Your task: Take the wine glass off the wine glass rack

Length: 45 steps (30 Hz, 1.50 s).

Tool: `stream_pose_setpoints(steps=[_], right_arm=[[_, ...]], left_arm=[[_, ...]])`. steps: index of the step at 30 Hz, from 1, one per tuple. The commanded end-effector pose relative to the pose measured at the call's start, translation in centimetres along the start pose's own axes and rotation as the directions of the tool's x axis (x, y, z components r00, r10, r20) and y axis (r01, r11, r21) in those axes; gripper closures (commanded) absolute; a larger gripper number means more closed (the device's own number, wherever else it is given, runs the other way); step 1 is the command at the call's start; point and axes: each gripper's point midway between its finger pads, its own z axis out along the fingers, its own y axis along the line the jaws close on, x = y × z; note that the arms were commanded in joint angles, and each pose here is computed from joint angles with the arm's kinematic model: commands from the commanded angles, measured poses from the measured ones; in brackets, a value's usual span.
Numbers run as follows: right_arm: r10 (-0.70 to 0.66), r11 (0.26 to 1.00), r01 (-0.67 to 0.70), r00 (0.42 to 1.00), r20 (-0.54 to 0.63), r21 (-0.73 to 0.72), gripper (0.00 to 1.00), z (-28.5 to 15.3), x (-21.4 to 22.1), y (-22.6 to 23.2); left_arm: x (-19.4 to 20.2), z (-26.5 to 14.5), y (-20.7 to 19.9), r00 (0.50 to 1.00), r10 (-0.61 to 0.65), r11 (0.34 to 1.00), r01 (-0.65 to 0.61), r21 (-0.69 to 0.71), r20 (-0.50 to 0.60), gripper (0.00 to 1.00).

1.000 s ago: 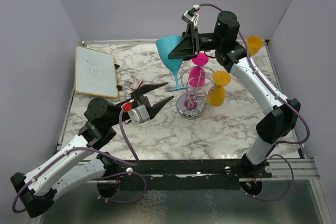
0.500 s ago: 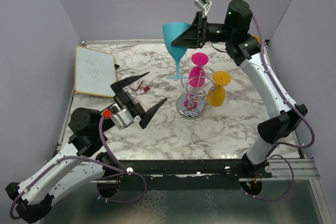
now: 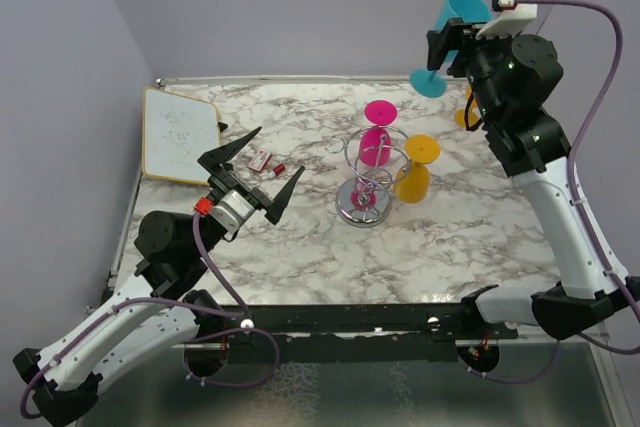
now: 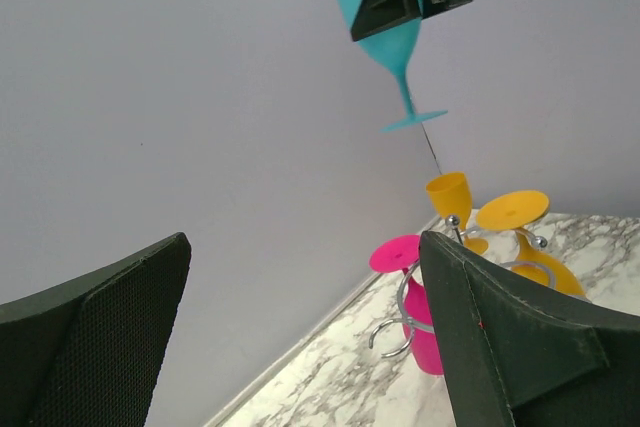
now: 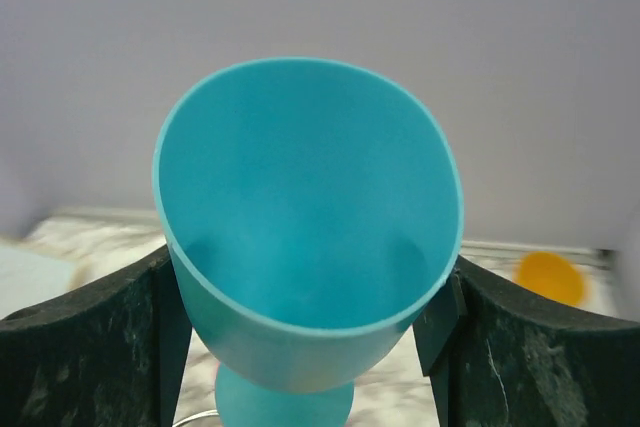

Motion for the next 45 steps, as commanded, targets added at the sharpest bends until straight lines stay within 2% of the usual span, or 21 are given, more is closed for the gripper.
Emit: stream_pose_setpoints(steps=[1,5,7,9,11,14,19,24,27,33,40,45], right_arm=[[-0.301,0.795,0.174,0.945,0.130,0.581,0.28,-3.4,-4.1,-10.7],[-0.440,0.592,0.273,0.898,0.020,0.758,0.27,-4.8,-2.6,-14.8],[-0.449,0.532,0.310,0.892,-0.047,0.788,0.27,-4.3,-1.1,-17.0],[-0.414,0.508,0.329,0.904,-0.110,0.796,0.27,-3.6,1.2,-19.5],[-0.345,0.526,0.307,0.929,-0.131,0.793,0.27,-3.1,3.8,-21.6],[-0.221,0.572,0.202,0.971,-0.087,0.795,0.27,-3.2,7.7,-24.2],[-0.089,0.590,0.070,0.996,-0.021,0.804,0.27,-4.7,13.6,-27.1],[-0.117,0.593,0.032,0.992,0.048,0.804,0.27,-5.8,17.7,-28.0],[-0.131,0.570,0.029,0.990,0.056,0.821,0.27,-6.0,20.1,-29.2],[-0.148,0.579,0.046,0.988,0.050,0.814,0.27,-4.4,23.9,-31.6],[-0.180,0.655,0.103,0.983,0.022,0.749,0.26,-2.2,26.9,-33.2],[-0.236,0.677,0.174,0.972,-0.014,0.715,0.23,-0.8,28.4,-33.8]], left_arm=[[-0.2,0.1,0.6,1.000,0.005,0.999,-0.004,-0.038,0.014,0.01],[0.5,0.4,0.3,1.000,0.003,1.000,-0.003,-0.031,0.001,0.01],[0.8,0.5,0.2,1.000,0.002,1.000,-0.002,-0.026,-0.006,0.00],[1.0,0.5,0.0,1.000,0.000,1.000,-0.001,-0.020,-0.011,0.00],[1.2,0.5,-0.1,1.000,0.002,1.000,-0.002,-0.019,-0.013,0.00],[1.5,0.5,-0.1,1.000,0.003,1.000,-0.003,-0.022,-0.018,0.00],[1.9,0.4,-0.1,1.000,0.003,0.999,-0.004,-0.034,-0.023,0.00],[2.6,0.4,0.0,0.999,0.002,0.999,-0.004,-0.052,-0.034,0.00],[3.3,0.5,-0.1,0.999,0.008,0.998,-0.010,-0.056,-0.050,0.00],[3.6,0.5,-0.1,0.998,0.015,0.998,-0.018,-0.060,-0.056,0.00],[3.6,0.2,0.2,0.998,0.033,0.996,-0.037,-0.076,-0.055,0.01],[3.1,-0.2,0.7,0.998,0.046,0.994,-0.049,-0.095,-0.040,0.00]])
